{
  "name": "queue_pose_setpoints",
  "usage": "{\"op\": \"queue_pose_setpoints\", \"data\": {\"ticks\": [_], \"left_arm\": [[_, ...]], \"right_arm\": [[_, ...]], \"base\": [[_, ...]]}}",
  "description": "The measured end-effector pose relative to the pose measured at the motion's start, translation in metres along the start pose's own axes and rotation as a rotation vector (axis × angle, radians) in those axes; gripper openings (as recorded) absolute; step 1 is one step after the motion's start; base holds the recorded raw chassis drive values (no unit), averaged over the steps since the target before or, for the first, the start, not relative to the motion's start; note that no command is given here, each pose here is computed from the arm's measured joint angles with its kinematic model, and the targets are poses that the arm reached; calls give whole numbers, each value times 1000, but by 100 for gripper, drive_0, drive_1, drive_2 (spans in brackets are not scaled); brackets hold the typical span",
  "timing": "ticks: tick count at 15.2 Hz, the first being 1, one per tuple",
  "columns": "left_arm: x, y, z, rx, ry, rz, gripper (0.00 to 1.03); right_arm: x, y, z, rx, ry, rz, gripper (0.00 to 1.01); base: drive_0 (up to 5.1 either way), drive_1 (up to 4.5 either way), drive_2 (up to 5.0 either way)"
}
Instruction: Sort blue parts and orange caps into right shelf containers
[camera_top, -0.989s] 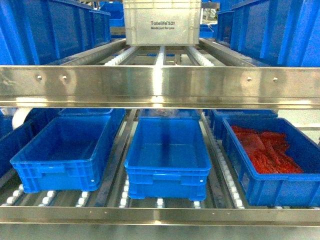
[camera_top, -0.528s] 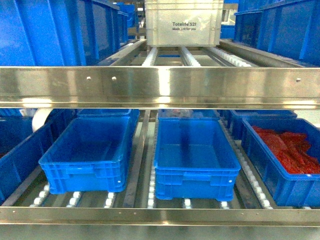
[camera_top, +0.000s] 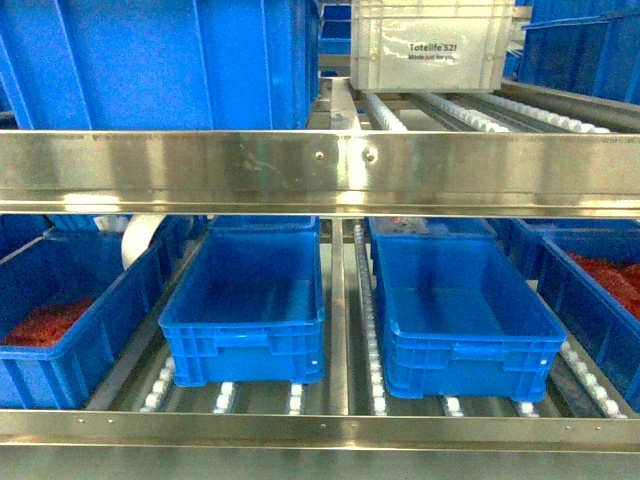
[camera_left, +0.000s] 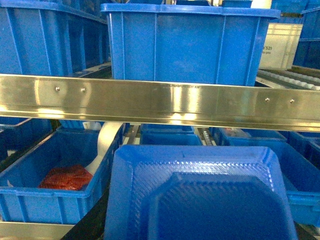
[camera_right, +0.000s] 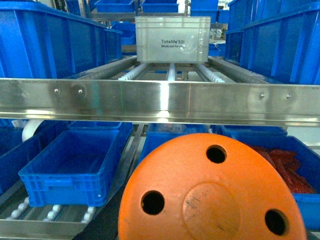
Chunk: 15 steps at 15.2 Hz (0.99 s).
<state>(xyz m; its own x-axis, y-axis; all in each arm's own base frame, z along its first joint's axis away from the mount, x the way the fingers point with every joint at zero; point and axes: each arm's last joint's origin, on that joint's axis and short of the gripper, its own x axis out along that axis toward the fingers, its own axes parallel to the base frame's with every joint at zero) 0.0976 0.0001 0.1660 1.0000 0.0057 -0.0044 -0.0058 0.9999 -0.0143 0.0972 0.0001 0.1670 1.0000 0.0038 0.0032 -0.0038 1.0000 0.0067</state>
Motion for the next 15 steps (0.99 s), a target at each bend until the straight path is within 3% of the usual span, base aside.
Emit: {"op": "queue_pose_setpoints", "data": {"ticks": [15], "left_arm": [[0, 0, 0, 0, -3, -6, 41]], "right_arm": [[0, 0, 0, 0, 0, -1, 42]], "base": [[0, 0, 0]]}}
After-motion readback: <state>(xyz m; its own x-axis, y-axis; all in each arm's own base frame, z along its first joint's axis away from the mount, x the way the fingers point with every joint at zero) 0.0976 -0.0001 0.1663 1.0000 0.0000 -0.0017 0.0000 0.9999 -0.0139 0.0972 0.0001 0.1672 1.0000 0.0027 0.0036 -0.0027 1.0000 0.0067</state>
